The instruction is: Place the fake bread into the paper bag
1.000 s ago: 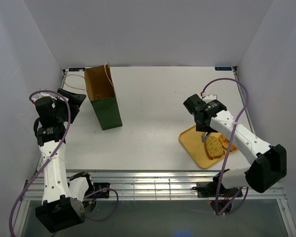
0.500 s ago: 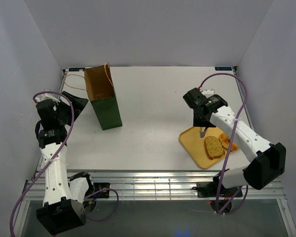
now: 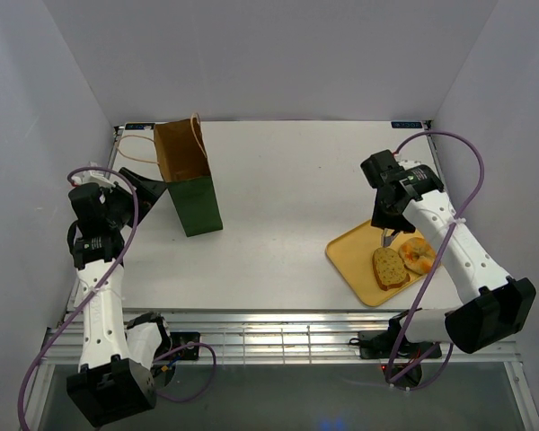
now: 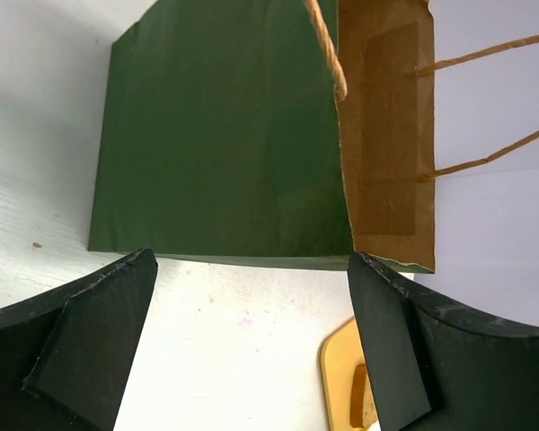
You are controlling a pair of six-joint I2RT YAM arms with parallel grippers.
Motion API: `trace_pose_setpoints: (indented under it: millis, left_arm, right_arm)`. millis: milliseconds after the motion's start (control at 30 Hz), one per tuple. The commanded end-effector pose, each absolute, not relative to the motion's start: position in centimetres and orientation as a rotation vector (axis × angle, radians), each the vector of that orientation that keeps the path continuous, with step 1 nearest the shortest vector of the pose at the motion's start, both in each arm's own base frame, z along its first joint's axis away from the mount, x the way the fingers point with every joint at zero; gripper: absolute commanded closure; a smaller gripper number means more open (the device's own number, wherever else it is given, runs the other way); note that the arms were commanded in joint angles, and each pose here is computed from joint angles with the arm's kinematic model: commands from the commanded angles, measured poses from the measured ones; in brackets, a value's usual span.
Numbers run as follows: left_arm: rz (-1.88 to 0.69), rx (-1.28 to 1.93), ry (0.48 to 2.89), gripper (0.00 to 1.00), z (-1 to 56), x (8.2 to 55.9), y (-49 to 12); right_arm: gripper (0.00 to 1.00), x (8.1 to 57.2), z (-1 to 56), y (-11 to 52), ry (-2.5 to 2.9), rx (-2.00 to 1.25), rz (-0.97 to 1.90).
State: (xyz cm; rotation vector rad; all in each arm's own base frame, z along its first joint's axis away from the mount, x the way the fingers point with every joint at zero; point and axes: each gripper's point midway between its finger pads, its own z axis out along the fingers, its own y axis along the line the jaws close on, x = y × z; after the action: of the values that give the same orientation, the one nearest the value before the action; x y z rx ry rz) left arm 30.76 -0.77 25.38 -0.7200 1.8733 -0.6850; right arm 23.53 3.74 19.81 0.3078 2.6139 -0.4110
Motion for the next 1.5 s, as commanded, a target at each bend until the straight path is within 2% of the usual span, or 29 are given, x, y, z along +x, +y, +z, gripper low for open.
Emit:
trace_pose_setpoints:
  millis: [0, 267, 600, 800, 1467]
  left_arm:
    - [-0.759, -0.661, 1.861, 0.02, 26.2, 30.9, -2.0]
    - [-0.78, -0.675, 1.905, 0.02, 24.4, 31.5, -2.1]
    - [-0.786, -0.67, 1.88, 0.02, 25.2, 31.3, -2.1]
    - [-0.758, -0.669, 1.859, 0.02, 25.5, 30.9, -1.9]
    - [-0.741, -0.677, 1.846, 0.02, 25.6, 29.9, -1.9]
  right_arm:
    - [0.46, 22.6, 19.5, 3.4, 2.656, 0.323, -0.405]
    - [0.46, 22.2, 18.4, 1.3, 2.683, 0.348, -0.507]
    - [0.46, 21.3, 17.7, 5.6, 2.822, 0.196, -0.173]
    - [0.46, 19.3, 16.5, 6.5, 2.885, 0.042, -0.215]
    - [0.46, 16.3, 15.5, 6.8, 2.902, 0.006, -0.162]
